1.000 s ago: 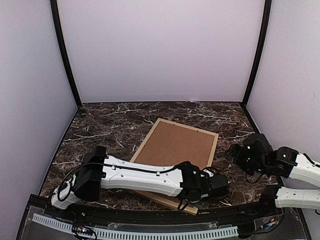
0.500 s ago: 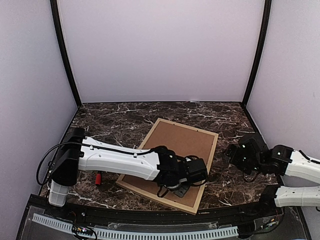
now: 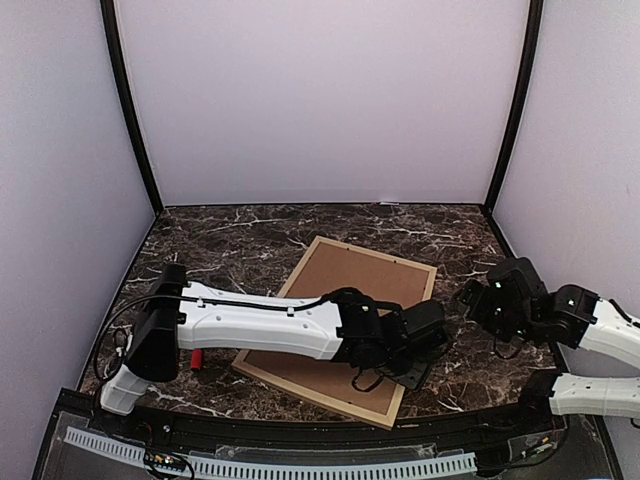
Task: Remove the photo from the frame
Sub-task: Move the photo frame to the center of the board.
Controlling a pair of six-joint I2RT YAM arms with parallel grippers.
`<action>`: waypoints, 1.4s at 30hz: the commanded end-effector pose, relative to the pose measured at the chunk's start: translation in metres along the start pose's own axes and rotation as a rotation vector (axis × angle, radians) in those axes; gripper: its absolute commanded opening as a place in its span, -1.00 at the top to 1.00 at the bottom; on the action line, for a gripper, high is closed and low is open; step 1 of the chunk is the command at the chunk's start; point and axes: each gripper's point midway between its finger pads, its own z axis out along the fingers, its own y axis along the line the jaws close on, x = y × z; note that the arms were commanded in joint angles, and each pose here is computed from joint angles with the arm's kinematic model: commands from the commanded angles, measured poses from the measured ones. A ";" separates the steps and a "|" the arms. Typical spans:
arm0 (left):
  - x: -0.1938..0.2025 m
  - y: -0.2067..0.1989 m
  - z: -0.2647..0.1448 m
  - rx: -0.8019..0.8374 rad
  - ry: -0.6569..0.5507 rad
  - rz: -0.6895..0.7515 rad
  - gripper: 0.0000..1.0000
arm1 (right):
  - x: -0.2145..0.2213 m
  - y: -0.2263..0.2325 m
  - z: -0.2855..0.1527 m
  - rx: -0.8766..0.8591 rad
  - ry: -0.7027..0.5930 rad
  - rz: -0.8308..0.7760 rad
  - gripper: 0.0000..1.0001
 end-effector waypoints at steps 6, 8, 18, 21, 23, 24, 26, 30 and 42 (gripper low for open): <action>0.001 0.001 0.036 -0.104 0.029 0.008 -0.16 | -0.003 -0.008 -0.007 -0.008 -0.021 0.024 -0.97; 0.003 0.008 0.038 -0.138 0.029 0.006 -0.15 | -0.002 -0.010 -0.007 -0.011 -0.021 0.028 -0.97; 0.006 0.011 0.038 -0.169 0.027 0.018 0.03 | 0.001 -0.009 -0.003 -0.013 -0.011 0.017 -0.97; 0.007 0.004 0.038 -0.151 0.021 0.037 0.16 | 0.001 -0.008 -0.002 -0.014 -0.009 0.018 -0.97; 0.007 0.001 0.039 -0.142 0.020 0.045 0.21 | 0.002 -0.008 -0.002 -0.017 -0.007 0.019 -0.97; 0.008 0.000 0.040 -0.142 0.023 0.047 0.24 | 0.002 -0.009 -0.002 -0.016 -0.006 0.020 -0.97; 0.010 0.000 0.042 -0.143 0.032 0.048 0.26 | 0.003 -0.009 -0.002 -0.019 -0.004 0.022 -0.97; 0.014 0.000 0.047 -0.151 0.049 0.045 0.31 | 0.003 -0.010 -0.004 -0.023 -0.004 0.028 -0.97; 0.020 0.006 0.055 -0.191 0.077 0.030 0.68 | 0.005 -0.013 -0.005 -0.034 -0.002 0.043 -0.97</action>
